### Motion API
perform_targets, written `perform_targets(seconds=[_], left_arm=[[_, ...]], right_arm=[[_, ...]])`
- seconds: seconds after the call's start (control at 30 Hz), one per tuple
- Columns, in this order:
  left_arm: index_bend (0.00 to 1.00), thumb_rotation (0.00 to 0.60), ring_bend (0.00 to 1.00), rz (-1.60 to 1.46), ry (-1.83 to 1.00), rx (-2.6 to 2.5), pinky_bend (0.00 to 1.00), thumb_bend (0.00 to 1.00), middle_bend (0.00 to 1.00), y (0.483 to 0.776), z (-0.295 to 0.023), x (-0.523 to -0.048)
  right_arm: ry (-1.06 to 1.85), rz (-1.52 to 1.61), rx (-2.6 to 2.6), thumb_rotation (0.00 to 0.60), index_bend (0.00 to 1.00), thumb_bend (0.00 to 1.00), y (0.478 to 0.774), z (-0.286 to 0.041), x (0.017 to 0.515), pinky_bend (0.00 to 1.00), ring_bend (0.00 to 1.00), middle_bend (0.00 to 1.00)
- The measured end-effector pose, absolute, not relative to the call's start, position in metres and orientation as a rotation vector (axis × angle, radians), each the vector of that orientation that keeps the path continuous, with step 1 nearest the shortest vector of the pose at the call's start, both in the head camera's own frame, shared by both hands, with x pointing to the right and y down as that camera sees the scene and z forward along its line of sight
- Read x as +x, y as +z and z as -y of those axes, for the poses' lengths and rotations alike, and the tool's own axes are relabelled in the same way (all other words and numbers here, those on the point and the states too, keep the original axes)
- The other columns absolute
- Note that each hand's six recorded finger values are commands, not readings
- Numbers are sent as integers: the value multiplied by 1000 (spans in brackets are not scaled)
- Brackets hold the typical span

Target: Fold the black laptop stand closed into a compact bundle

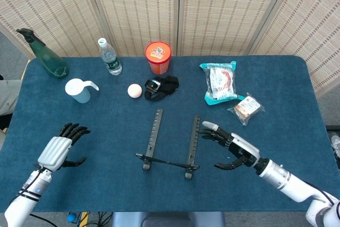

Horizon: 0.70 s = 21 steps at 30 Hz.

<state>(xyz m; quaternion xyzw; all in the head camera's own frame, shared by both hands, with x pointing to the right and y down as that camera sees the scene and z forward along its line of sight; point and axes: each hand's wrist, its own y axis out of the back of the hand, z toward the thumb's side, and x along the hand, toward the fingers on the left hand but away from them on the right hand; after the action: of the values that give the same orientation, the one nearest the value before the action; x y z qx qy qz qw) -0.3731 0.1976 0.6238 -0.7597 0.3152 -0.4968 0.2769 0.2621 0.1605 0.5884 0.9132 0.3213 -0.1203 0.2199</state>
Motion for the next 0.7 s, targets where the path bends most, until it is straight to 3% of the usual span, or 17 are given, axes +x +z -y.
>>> perform_targets(seconds=[0.23,0.7], left_arm=[[192,600,61,-781,-1240,-2205,1,188,138,646,-185,-342],[291,600,63,-686,-1097,-2581,0,187,138,683,-190,-269]], right_arm=[[-312,-999,2571,600,0,150,562,-138,270,99,58,144],[-354,-1002,2517,600,0,151,572,-147,274,99,58,144]])
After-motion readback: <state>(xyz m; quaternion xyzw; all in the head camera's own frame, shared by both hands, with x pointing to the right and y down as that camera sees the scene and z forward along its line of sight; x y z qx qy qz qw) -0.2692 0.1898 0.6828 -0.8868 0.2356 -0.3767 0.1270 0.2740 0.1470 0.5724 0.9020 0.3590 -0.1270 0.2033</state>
